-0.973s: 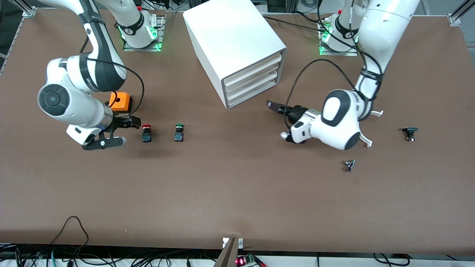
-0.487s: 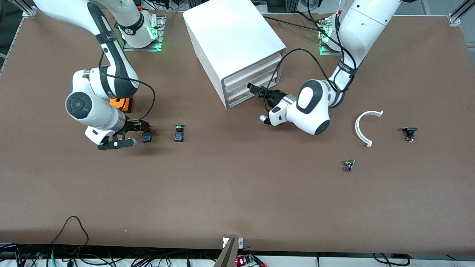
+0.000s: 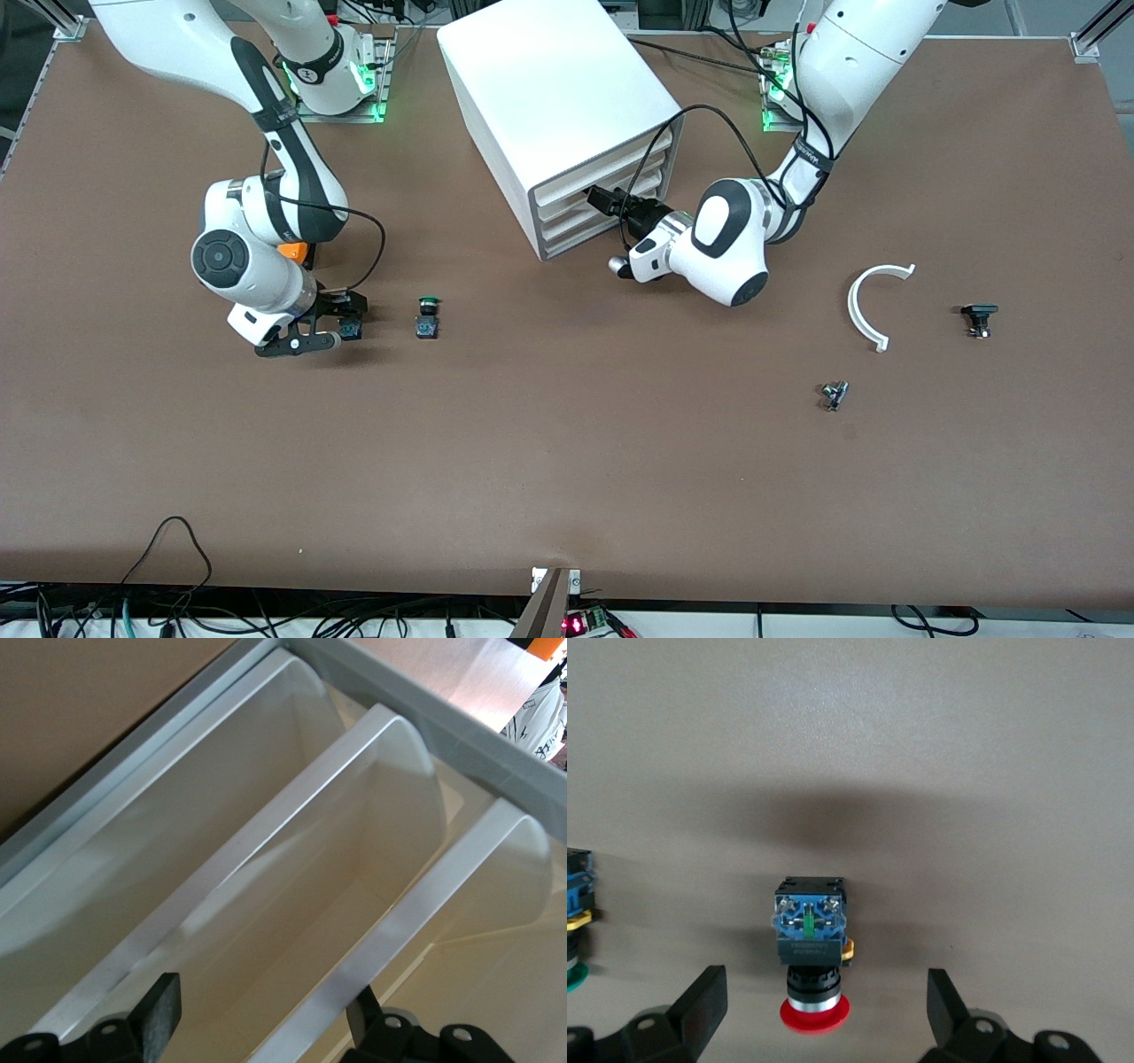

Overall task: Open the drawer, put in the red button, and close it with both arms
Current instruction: 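Pull the top drawer open with the left gripper while the right gripper grasps the button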

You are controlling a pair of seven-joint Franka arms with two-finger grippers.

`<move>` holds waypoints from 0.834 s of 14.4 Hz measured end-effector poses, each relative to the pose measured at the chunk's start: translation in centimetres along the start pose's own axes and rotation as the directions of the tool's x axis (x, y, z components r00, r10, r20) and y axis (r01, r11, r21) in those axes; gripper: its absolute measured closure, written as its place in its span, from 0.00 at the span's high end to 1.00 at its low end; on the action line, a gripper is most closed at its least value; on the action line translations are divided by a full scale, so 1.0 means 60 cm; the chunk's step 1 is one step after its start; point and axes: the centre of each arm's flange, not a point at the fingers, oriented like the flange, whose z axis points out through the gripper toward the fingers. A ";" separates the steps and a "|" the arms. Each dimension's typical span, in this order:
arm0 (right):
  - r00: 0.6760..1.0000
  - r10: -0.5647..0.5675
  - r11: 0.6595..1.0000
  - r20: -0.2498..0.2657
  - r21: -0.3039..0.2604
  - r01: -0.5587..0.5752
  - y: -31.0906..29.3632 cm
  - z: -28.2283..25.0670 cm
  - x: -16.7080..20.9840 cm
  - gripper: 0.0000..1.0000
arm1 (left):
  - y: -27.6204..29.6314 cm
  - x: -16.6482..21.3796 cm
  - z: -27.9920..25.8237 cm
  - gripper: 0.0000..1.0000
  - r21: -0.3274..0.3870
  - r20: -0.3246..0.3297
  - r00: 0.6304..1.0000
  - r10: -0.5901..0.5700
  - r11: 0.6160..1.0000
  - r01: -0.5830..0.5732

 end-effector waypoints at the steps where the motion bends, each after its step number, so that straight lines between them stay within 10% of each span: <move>1: 1.000 0.000 1.000 0.003 0.000 0.000 0.000 0.006 0.000 1.00 | 0.000 0.000 0.001 0.79 0.000 0.001 1.000 0.000 1.000 0.000; 6: 1.000 -0.003 1.000 0.010 -0.002 0.003 -0.003 0.035 0.001 1.00 | 0.011 -0.003 -0.017 0.39 -0.040 -0.019 1.000 -0.002 0.999 0.001; 12: 1.000 -0.004 1.000 0.018 -0.003 0.004 -0.004 0.054 0.001 1.00 | -0.024 0.018 -0.194 0.26 -0.066 -0.189 0.982 0.017 0.997 -0.030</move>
